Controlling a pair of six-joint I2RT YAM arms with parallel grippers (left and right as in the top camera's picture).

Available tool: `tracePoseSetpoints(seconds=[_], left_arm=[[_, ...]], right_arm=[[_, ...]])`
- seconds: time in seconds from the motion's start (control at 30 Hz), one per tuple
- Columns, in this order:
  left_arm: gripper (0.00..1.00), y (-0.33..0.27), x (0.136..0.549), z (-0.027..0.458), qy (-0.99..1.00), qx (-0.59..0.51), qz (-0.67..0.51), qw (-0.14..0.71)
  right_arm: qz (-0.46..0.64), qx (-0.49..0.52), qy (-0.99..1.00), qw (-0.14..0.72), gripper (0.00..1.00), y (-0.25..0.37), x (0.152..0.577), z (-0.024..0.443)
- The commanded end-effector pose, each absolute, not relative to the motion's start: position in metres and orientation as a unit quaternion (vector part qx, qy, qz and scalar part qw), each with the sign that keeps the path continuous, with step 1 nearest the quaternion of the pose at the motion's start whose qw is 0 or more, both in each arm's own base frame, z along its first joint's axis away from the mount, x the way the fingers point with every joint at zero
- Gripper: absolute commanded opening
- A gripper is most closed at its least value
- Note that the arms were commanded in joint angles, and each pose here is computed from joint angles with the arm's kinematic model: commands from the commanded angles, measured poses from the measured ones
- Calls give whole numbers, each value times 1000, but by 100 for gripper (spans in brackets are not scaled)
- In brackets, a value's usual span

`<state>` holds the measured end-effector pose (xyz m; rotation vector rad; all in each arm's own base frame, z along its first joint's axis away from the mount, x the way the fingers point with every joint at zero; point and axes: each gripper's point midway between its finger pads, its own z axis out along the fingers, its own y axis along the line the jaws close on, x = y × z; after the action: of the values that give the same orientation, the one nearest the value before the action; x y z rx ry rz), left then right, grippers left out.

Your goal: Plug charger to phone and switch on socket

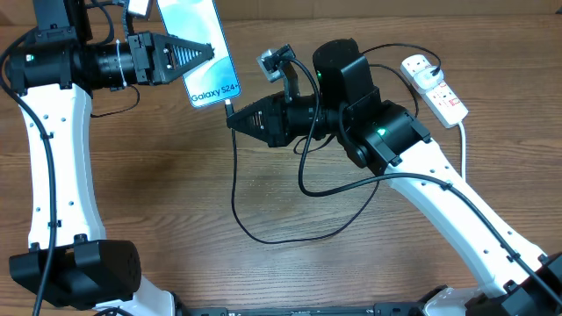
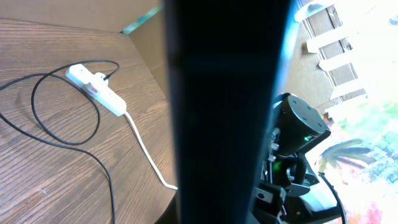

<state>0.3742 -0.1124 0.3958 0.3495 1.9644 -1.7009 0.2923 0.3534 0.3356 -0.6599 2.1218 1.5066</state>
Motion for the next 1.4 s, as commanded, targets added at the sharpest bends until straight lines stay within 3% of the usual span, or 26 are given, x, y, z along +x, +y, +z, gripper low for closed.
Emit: tracePoseSetpoints(seconds=[0.0,1.37], left_arm=[[4,-113,368,409,702,152,-642,269],[4,-124,364,411,696,162,-650,259]], right_arm=[[574,-263,741,228,4,352,277,363],[574,-249,747,224,4,354,279,362]])
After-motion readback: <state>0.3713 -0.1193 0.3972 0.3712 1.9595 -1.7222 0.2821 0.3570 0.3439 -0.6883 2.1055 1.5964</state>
